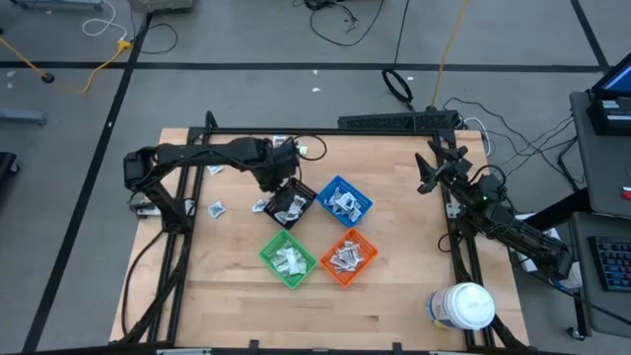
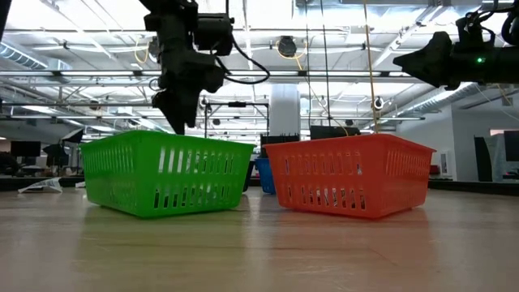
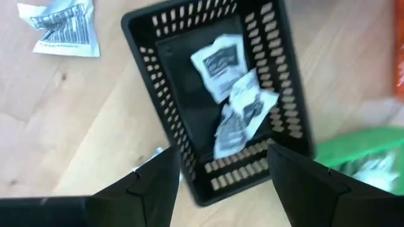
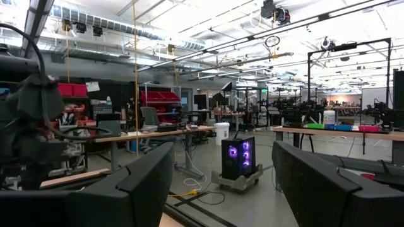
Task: Pick & Place First Aid Supplies
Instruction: Put the black towelette pack into the black bin
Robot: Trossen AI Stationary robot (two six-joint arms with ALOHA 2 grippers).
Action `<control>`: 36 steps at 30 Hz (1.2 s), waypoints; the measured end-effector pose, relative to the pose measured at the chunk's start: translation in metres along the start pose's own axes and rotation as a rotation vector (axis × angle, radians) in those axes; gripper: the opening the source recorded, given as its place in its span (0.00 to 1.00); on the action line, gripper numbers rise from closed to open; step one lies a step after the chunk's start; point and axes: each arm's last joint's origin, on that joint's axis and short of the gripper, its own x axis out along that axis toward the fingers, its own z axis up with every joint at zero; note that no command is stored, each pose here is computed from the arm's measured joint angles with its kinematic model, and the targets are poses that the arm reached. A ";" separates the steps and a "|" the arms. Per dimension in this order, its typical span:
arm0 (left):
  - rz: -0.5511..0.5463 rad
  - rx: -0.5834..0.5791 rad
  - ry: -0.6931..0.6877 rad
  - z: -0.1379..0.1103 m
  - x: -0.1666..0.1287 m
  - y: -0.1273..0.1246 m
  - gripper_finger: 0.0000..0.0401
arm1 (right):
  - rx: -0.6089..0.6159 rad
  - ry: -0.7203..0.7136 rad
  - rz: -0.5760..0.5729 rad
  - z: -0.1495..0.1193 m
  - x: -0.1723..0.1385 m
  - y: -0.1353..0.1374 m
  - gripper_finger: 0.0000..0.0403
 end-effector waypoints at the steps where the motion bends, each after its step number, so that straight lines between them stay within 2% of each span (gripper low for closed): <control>1: 0.006 0.026 0.019 -0.002 0.001 0.001 0.61 | 0.000 0.000 0.000 0.000 0.000 0.000 0.65; 11: 0.031 0.310 0.140 -0.048 0.014 0.019 0.61 | 0.000 0.000 0.000 0.000 0.000 0.000 0.65; 14: 0.045 0.365 0.157 -0.061 0.018 0.024 0.61 | 0.000 0.000 0.000 0.000 0.000 0.000 0.65; 19: 0.087 0.382 0.130 -0.075 0.028 0.032 0.61 | 0.000 0.000 0.000 0.000 0.000 0.000 0.65; 27: 0.104 0.433 0.074 -0.078 0.051 0.033 0.61 | 0.000 0.000 0.000 0.000 0.000 0.000 0.65; 30: 0.141 0.436 0.040 -0.080 0.056 0.035 0.61 | 0.000 0.001 0.000 0.000 0.000 0.000 0.65; 36: 0.140 0.440 -0.002 -0.086 0.071 0.040 0.61 | 0.000 0.000 0.000 0.000 0.000 0.000 0.65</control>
